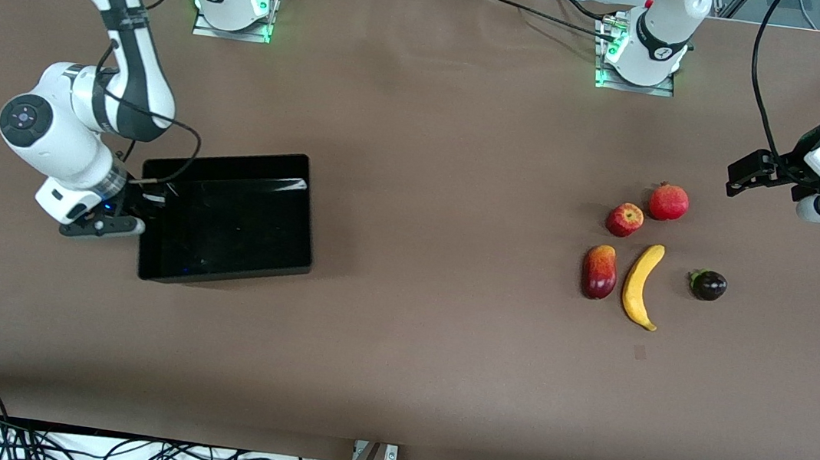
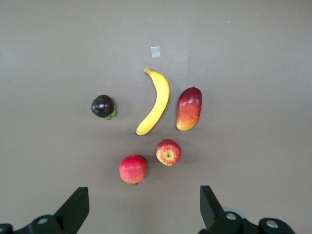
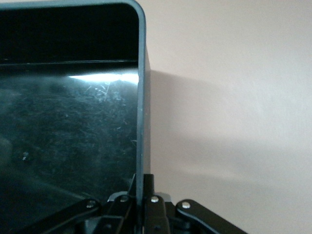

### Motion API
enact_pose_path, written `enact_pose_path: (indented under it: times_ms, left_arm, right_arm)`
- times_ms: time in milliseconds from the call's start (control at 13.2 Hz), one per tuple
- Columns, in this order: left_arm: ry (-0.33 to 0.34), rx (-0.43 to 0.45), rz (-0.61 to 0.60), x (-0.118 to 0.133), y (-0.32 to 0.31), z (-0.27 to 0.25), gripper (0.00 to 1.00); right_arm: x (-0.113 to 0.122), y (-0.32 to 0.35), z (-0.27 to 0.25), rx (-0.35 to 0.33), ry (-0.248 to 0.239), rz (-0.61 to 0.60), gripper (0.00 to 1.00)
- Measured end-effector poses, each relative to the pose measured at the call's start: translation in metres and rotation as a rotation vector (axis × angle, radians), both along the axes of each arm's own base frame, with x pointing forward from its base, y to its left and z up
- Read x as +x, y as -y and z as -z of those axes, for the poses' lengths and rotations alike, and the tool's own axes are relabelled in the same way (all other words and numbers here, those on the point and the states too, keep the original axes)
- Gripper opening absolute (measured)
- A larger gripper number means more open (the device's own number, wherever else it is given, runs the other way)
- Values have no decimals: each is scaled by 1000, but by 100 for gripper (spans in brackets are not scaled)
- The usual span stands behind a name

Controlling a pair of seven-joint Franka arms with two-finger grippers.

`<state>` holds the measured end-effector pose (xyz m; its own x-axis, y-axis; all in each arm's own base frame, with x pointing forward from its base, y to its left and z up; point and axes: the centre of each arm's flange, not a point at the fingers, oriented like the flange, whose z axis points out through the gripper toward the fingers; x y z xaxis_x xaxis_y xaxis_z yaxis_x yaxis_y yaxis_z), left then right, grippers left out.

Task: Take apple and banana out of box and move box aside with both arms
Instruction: 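Drag the black tray with the right gripper away from the fruits, then open the right gripper and release the tray rim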

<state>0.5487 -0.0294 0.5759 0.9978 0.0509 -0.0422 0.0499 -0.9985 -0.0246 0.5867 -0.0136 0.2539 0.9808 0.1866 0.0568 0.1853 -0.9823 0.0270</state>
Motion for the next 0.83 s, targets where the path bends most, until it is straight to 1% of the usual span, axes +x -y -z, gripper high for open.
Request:
enact_pose_path:
  times_ms: [151,303,605,832]
  left_arm:
    - [-2,0,0,0,0,0,100]
    - [-10,1,0,-1,0,1,100]
    - [-11,1,0,-3,0,-1,100]
    - [-9,1,1,-3,0,-2,100]
  right_arm:
    - [-14,19,14,18,-1,50,4]
    - [-19,20,15,44,-3,83,4]
    - [-24,24,18,86,-6,149,4]
    - [-24,24,18,89,-7,153,4]
